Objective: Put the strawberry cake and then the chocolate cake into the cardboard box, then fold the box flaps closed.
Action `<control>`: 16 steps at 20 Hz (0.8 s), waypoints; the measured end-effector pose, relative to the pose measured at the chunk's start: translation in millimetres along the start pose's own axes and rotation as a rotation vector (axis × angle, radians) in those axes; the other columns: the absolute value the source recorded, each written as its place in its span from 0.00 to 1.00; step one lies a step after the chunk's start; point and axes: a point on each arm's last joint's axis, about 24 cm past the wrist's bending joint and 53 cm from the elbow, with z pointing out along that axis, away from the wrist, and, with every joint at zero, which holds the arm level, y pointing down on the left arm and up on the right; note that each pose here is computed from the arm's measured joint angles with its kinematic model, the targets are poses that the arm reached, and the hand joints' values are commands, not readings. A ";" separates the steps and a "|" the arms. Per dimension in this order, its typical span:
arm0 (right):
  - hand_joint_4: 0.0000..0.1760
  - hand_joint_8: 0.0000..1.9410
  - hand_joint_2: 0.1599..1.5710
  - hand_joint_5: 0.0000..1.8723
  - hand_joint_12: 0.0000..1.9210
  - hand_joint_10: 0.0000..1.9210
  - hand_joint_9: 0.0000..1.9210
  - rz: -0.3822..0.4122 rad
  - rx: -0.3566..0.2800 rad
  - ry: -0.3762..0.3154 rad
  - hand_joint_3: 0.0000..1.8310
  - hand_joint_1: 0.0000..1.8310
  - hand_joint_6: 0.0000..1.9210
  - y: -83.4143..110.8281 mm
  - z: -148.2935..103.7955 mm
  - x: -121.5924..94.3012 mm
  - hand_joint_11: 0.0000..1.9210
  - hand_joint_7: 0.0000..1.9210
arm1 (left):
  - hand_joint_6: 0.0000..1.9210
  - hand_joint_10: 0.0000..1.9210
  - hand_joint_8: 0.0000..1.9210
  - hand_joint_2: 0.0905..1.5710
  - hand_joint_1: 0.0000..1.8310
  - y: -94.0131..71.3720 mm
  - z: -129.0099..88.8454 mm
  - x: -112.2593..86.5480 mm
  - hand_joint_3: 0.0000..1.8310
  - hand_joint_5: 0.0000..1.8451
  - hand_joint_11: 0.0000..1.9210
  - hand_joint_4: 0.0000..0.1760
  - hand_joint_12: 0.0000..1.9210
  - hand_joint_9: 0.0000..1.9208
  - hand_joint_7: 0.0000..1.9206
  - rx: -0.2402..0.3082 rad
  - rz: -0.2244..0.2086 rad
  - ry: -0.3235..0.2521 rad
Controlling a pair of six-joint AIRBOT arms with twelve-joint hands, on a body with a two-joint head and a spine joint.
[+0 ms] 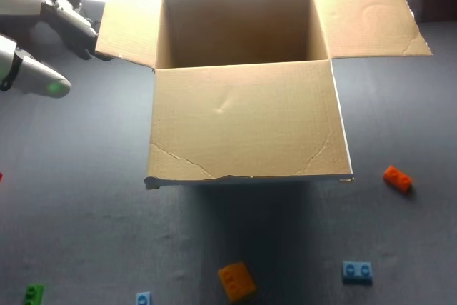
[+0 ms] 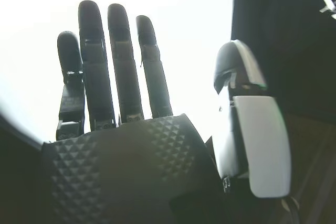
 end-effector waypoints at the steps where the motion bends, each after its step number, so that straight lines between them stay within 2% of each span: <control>1: 0.00 0.11 0.83 0.57 0.90 0.60 0.40 -0.008 0.018 0.000 0.00 0.17 0.07 -8.3 -4.3 -1.7 0.19 0.62 | 0.01 0.59 0.21 0.80 0.13 -2.2 0.7 -1.4 0.00 0.43 0.17 0.00 0.85 0.32 0.46 0.007 0.003 -0.001; 3: 0.00 0.11 0.84 0.58 0.90 0.58 0.40 -0.021 0.079 0.023 0.00 0.16 0.06 -31.3 -13.9 1.5 0.19 0.62 | 0.01 0.62 0.38 0.81 0.14 -4.8 0.4 -3.9 0.00 0.47 0.17 0.00 0.87 0.33 0.42 0.015 0.003 -0.004; 4: 0.00 0.10 0.84 0.57 0.89 0.57 0.38 -0.030 0.099 0.031 0.00 0.15 0.05 -38.8 -17.3 2.7 0.18 0.60 | 0.02 0.63 0.42 0.81 0.14 -5.4 0.2 -5.6 0.00 0.48 0.18 0.00 0.89 0.34 0.41 0.015 0.005 -0.007; 6: 0.00 0.10 0.84 0.56 0.89 0.57 0.38 -0.064 0.128 0.047 0.00 0.15 0.05 -51.2 -23.2 5.8 0.17 0.59 | 0.02 0.64 0.44 0.80 0.15 -8.1 -0.7 -12.5 0.00 0.49 0.20 0.00 0.90 0.36 0.42 0.020 0.013 -0.020; 7: 0.00 0.11 0.84 0.55 0.91 0.62 0.38 -0.081 0.137 0.054 0.00 0.16 0.04 -54.8 -24.6 7.9 0.17 0.60 | 0.02 0.65 0.44 0.80 0.15 -9.1 -1.1 -15.6 0.00 0.49 0.19 0.00 0.93 0.36 0.43 0.021 0.013 -0.026; 9: 0.00 0.11 0.83 0.55 0.94 0.64 0.36 -0.107 0.168 0.092 0.00 0.20 0.03 -67.0 -28.8 20.2 0.17 0.57 | 0.01 0.64 0.42 0.80 0.14 -14.8 -2.8 -28.9 0.00 0.47 0.18 0.00 0.92 0.33 0.40 0.034 0.022 -0.057; 11: 0.00 0.12 0.81 0.51 0.92 0.58 0.27 -0.117 0.193 0.124 0.00 0.20 0.04 -76.2 -32.4 30.9 0.13 0.48 | 0.00 0.56 0.29 0.79 0.13 -18.2 -2.3 -32.6 0.00 0.45 0.16 0.00 0.87 0.30 0.38 0.041 0.025 -0.065; 12: 0.00 0.11 0.81 0.49 0.92 0.55 0.27 -0.119 0.205 0.136 0.00 0.21 0.04 -79.6 -33.5 34.0 0.11 0.47 | 0.00 0.53 0.25 0.80 0.12 -19.6 -2.1 -33.1 0.00 0.44 0.15 0.00 0.87 0.29 0.39 0.045 0.026 -0.065; 13: 0.00 0.09 0.80 0.49 0.92 0.52 0.28 -0.122 0.209 0.140 0.00 0.22 0.03 -81.5 -34.4 35.0 0.11 0.46 | 0.00 0.55 0.24 0.80 0.11 -20.0 -2.1 -32.8 0.00 0.43 0.15 0.00 0.88 0.28 0.39 0.046 0.028 -0.063; 16: 0.00 0.04 0.77 0.48 0.89 0.44 0.32 -0.137 0.212 0.151 0.00 0.24 0.02 -86.2 -36.4 40.9 0.15 0.48 | 0.00 0.56 0.22 0.78 0.12 -21.7 -2.2 -35.5 0.00 0.43 0.14 0.00 0.87 0.28 0.40 0.050 0.028 -0.069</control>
